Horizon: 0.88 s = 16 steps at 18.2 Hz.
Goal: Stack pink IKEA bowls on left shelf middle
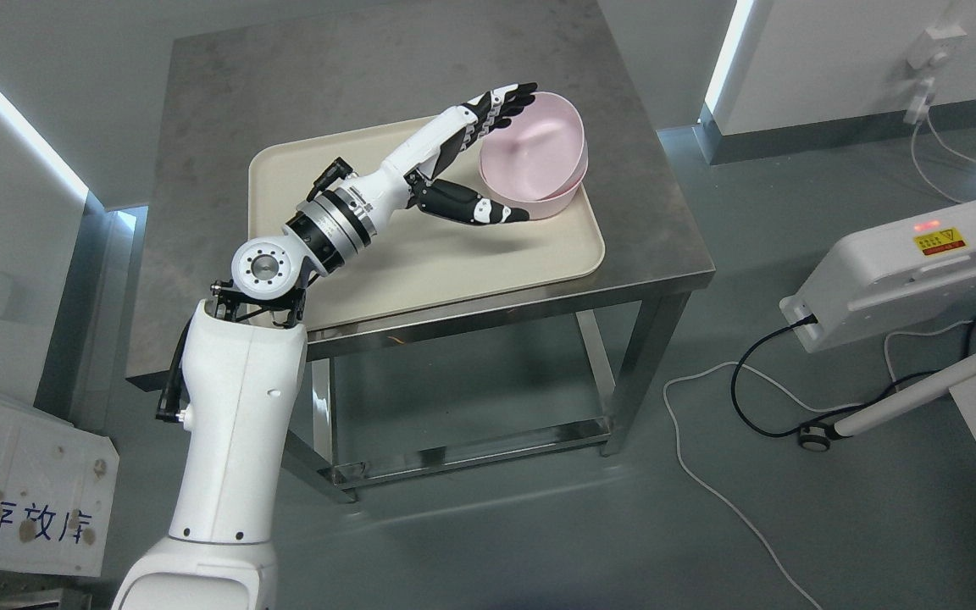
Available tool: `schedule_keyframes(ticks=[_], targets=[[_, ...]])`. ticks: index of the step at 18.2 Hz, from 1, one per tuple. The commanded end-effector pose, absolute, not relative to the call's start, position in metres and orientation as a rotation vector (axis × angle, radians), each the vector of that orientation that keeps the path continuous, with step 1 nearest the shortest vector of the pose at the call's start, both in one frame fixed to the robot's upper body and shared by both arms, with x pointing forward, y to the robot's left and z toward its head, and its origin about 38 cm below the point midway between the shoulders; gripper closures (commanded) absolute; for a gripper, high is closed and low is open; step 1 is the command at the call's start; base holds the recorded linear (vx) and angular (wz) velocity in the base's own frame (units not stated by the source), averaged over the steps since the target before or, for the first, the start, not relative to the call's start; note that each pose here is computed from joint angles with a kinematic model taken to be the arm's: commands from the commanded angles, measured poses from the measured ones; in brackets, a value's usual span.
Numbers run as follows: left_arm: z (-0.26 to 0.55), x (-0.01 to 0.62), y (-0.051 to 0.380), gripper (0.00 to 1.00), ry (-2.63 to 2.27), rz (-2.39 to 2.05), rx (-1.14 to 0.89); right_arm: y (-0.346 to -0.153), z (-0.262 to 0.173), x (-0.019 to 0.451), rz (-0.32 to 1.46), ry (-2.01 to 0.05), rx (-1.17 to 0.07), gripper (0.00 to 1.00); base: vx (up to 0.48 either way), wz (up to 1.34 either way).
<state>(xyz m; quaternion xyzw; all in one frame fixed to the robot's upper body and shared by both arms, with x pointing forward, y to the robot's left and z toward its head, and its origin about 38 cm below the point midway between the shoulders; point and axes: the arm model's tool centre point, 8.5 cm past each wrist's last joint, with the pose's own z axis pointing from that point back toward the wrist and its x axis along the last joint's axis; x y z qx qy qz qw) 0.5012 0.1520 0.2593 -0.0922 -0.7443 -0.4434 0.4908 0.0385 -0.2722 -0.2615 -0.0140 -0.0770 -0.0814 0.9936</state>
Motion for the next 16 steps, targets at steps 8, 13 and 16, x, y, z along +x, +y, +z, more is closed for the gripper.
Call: schedule_keyframes(ticks=[8, 13, 16], targets=[[0.284, 0.487, 0.071, 0.08, -1.684, -1.639, 0.198, -0.283, -0.260, 0.039, -0.161, -0.157, -0.046, 0.00, 0.000, 0.00], [0.251, 0.500, 0.074, 0.21, -1.519, -1.715, 0.321, -0.283, -0.260, 0.039, -0.161, -0.157, -0.046, 0.00, 0.000, 0.00], [0.251, 0.508, 0.078, 0.24, -1.546, -1.676, 0.391, -0.283, -0.260, 0.039, -0.161, -0.157, -0.046, 0.00, 0.000, 0.00]])
